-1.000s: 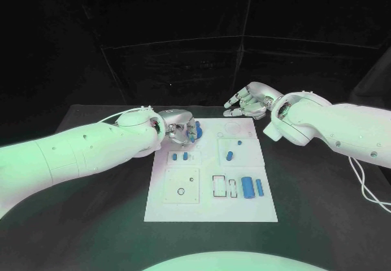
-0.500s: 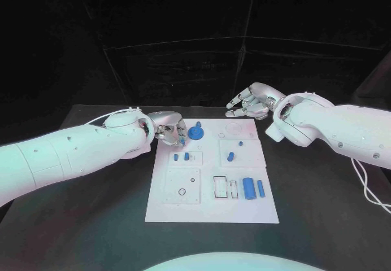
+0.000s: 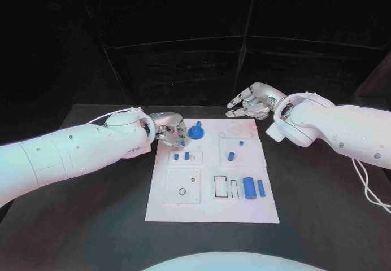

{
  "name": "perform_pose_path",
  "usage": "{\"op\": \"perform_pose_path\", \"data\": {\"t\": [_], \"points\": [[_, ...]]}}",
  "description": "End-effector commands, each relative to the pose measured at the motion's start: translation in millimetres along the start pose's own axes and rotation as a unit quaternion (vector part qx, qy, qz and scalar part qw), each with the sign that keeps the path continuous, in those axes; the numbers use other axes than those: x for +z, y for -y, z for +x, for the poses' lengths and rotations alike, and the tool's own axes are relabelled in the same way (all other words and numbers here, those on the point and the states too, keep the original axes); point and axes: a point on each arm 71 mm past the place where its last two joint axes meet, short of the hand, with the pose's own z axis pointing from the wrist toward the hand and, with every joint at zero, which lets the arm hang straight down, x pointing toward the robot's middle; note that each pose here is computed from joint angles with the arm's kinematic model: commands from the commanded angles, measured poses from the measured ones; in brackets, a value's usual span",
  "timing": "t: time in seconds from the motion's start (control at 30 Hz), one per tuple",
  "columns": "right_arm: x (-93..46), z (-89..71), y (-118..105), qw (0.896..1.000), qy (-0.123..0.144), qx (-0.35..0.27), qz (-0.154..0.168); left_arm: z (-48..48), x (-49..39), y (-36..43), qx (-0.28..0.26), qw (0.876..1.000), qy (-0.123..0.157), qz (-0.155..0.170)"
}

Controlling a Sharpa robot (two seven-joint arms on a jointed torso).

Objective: Assemble the parts on the task board

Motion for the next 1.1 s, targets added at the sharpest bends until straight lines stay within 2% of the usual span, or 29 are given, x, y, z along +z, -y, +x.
{"op": "perform_pose_path", "data": {"t": [0.03, 0.43, 1.1], "points": [[0.1, -0.6, -1.9, 1.0, 0.0, 0.0, -0.005, 0.8, 1.3, 0.4, -0.003, 1.0, -0.009, -0.003], [0.2, -0.4, -2.4, 1.0, 0.001, 0.0, -0.006, 2.8, 4.8, 1.2, -0.003, 1.0, -0.008, -0.003], [-0.1, -0.6, -2.2, 1.0, 0.001, 0.0, -0.006, 5.1, 6.9, -1.4, -0.002, 1.0, -0.025, -0.018]]}}
